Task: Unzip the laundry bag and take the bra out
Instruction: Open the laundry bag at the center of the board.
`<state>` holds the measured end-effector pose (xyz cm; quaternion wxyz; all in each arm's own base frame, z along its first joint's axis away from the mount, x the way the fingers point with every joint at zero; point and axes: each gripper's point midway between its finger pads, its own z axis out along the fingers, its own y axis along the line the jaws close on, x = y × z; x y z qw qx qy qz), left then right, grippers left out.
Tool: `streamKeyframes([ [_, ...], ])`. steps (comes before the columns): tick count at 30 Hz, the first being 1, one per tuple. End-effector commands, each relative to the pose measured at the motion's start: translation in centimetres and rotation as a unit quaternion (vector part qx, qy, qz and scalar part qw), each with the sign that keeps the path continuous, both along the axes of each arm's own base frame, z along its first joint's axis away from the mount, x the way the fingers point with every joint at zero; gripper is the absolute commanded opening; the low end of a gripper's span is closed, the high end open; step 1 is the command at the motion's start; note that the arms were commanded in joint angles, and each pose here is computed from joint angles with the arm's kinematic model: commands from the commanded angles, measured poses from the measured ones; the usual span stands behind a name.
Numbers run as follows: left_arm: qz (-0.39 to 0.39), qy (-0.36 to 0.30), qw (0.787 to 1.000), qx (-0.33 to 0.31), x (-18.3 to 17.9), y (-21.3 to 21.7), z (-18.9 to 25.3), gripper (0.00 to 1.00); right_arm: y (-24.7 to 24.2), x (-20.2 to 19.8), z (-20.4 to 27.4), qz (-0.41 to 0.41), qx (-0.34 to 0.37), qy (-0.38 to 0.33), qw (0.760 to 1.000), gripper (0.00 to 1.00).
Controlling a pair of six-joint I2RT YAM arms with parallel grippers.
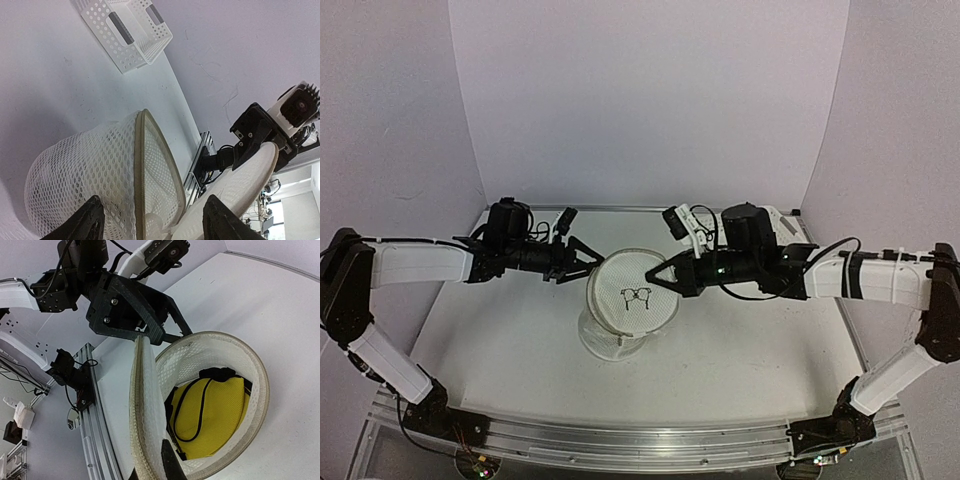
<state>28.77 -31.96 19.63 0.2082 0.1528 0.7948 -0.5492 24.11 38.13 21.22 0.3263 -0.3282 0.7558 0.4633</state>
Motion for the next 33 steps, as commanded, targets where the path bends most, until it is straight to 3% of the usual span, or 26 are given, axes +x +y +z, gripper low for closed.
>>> streamKeyframes([
  [1, 0.019, -0.029, 0.999, -0.024, 0.5, 0.5, 2.2, 0.67, -0.1, -0.4, 3.3, -0.006, 0.024, -0.081, 0.996, 0.0],
  [12, 0.004, 0.011, 1.0, -0.018, 0.3, 0.5, -0.3, 0.65, 1.3, -3.4, 4.8, 0.032, 0.013, -0.191, 0.981, 0.0],
  [18, -0.002, 0.04, 0.999, -0.008, 0.1, 0.5, -1.9, 0.6, 2.1, -4.9, 5.0, 0.057, -0.006, -0.285, 0.957, 0.0],
  [21, 0.015, 0.052, 0.998, 0.038, 0.7, 0.9, -3.8, 0.55, 2.5, -5.5, 5.1, 0.066, -0.015, -0.329, 0.942, 0.0],
  [28, 0.018, 0.047, 0.996, 0.073, 0.5, 1.6, -4.3, 0.34, 3.0, -6.6, 5.1, 0.084, -0.037, -0.414, 0.906, 0.0],
  [33, 0.021, 0.042, 0.995, 0.086, 0.6, 1.8, -4.1, 0.03, 3.3, -7.9, 3.9, 0.114, -0.069, -0.486, 0.864, 0.0],
])
